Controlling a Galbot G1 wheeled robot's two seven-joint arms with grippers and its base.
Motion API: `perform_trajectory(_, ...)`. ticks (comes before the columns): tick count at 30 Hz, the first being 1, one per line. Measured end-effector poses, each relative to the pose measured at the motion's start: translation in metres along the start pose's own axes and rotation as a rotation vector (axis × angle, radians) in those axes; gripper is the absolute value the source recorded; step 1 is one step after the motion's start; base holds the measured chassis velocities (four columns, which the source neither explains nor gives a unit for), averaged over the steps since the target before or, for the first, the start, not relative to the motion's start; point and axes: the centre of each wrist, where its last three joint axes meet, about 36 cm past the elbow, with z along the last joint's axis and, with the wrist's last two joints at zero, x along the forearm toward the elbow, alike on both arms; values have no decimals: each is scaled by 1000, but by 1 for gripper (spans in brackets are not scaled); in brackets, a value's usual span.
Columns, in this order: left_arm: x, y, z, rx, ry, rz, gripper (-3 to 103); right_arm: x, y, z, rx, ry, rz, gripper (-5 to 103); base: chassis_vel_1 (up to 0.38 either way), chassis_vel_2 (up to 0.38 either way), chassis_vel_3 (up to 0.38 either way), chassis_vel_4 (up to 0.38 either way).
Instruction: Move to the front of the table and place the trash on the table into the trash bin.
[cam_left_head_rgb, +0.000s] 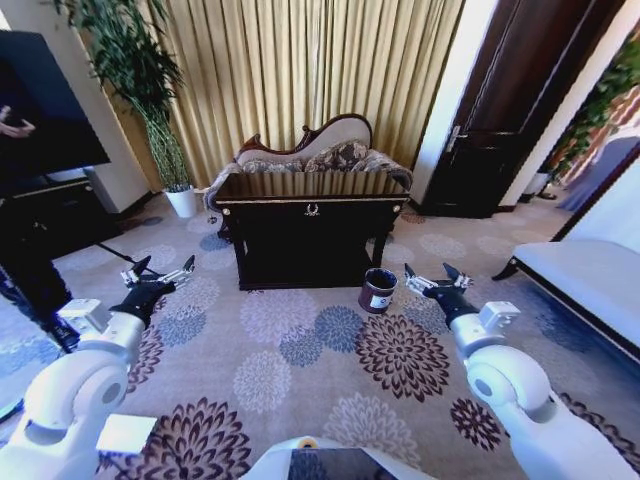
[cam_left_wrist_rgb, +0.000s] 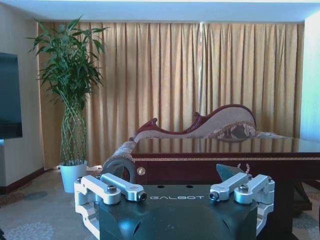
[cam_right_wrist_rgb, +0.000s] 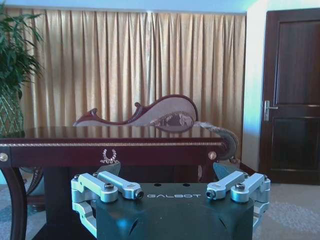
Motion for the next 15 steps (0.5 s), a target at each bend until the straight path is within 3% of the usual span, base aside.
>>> perform_trajectory(15,0,-2,3,19,5,-33,100,5,4,-11,2,-12,-6,100,-9,3,10,-9)
